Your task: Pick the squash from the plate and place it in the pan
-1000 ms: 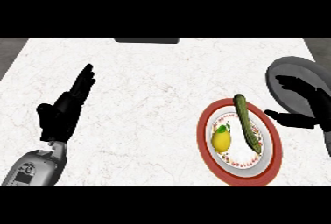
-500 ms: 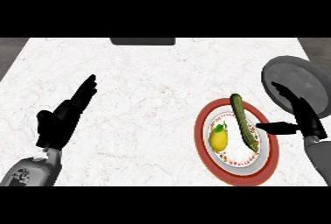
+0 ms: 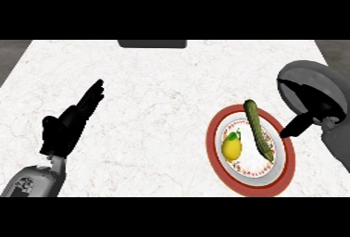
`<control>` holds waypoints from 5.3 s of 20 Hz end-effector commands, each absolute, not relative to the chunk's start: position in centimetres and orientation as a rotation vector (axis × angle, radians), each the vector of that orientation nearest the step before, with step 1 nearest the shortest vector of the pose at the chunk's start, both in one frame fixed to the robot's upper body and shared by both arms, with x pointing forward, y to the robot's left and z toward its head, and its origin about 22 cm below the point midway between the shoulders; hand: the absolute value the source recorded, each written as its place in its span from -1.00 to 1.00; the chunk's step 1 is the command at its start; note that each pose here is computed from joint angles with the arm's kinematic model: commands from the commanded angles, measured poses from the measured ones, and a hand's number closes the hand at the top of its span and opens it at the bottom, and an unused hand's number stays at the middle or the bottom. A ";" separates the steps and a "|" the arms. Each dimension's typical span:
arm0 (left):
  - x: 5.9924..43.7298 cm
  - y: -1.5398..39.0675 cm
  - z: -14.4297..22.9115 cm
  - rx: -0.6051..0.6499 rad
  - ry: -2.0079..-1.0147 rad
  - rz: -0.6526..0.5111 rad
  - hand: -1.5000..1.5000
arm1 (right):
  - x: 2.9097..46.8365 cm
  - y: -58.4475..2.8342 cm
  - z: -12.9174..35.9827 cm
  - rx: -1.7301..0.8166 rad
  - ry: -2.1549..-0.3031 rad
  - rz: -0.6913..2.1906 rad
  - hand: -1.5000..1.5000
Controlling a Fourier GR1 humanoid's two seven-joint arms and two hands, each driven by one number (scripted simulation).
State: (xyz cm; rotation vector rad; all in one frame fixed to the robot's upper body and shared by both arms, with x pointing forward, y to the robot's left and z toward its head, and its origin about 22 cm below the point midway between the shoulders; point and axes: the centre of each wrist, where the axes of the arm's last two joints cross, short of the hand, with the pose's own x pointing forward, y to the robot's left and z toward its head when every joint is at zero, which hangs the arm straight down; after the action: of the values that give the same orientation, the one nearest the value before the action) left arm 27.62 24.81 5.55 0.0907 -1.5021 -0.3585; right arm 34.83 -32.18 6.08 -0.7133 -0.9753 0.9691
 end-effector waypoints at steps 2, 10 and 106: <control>28.7 24.5 6.4 0.081 -1.515 -0.368 0.00 | 37.5 -28.8 9.5 -0.671 -0.687 1.168 -1.00; 27.6 23.8 4.3 0.097 -1.499 -0.358 0.00 | 37.0 -22.1 8.2 -0.579 -0.547 1.236 -1.00; 26.9 24.4 4.9 0.073 -1.507 -0.375 0.00 | 38.3 -37.7 4.9 -1.491 -1.253 0.197 1.00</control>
State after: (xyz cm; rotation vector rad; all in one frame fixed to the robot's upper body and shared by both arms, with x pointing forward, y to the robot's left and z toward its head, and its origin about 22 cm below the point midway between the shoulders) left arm 27.39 24.75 5.11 0.0845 -1.5028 -0.3605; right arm 37.76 -35.51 5.96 -1.4805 -1.2644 0.2141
